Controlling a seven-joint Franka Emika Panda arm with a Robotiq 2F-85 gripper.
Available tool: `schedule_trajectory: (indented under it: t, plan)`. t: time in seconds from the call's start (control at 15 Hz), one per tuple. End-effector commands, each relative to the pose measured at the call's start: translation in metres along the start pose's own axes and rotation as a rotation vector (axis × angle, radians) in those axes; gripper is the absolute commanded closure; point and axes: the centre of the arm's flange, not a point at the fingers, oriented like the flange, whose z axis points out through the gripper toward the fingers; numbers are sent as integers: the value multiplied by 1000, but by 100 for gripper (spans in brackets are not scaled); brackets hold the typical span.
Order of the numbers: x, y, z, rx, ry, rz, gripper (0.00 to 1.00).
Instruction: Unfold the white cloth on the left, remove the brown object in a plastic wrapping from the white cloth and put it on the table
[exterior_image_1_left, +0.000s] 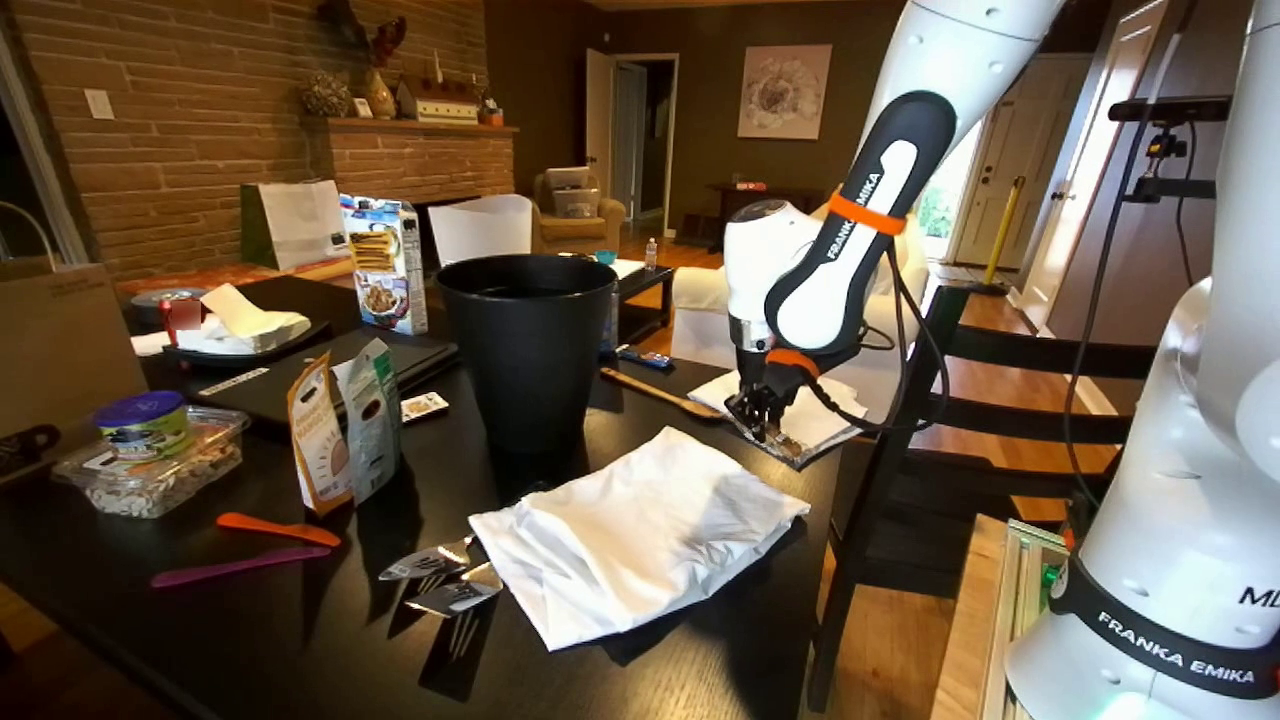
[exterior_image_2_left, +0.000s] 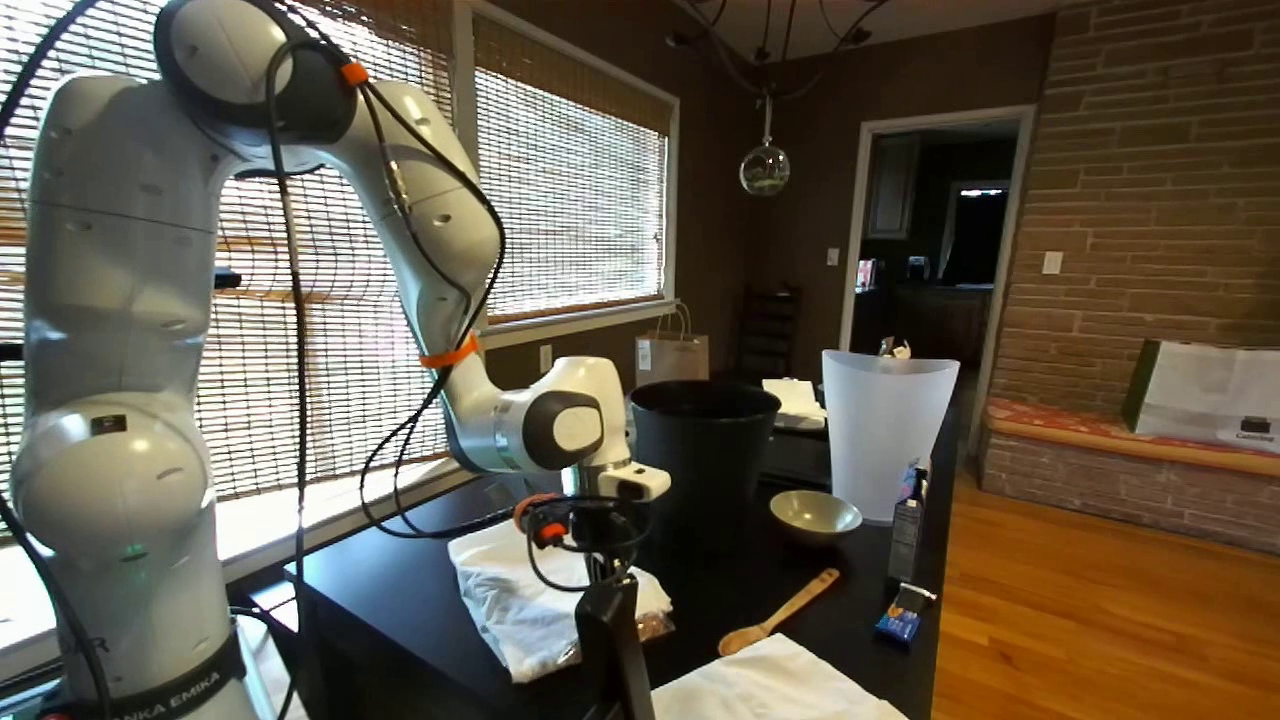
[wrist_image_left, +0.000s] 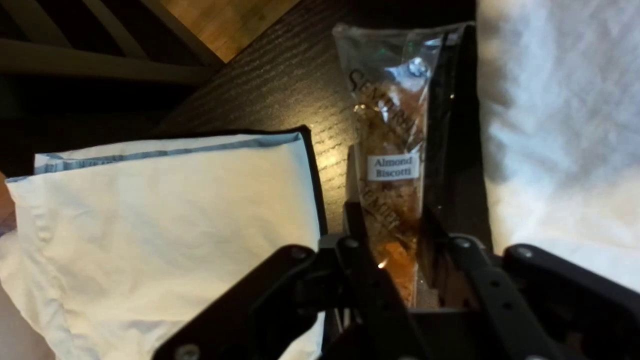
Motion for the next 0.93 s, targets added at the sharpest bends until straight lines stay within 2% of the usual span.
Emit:
schedule_trajectory:
  t: [0.0,0.47,0.53,0.6,0.67,0.87]
  plan:
    - [-2,3,11,20,21,-15,90]
    - [1,-10,34,53,54,-20,89]
    - [0,-12,37,55,49,-20,79]
    - [0,-14,38,60,46,-18,47]
    - [0,-15,38,60,46,-14,46]
    - [-2,-16,20,64,64,-19,27]
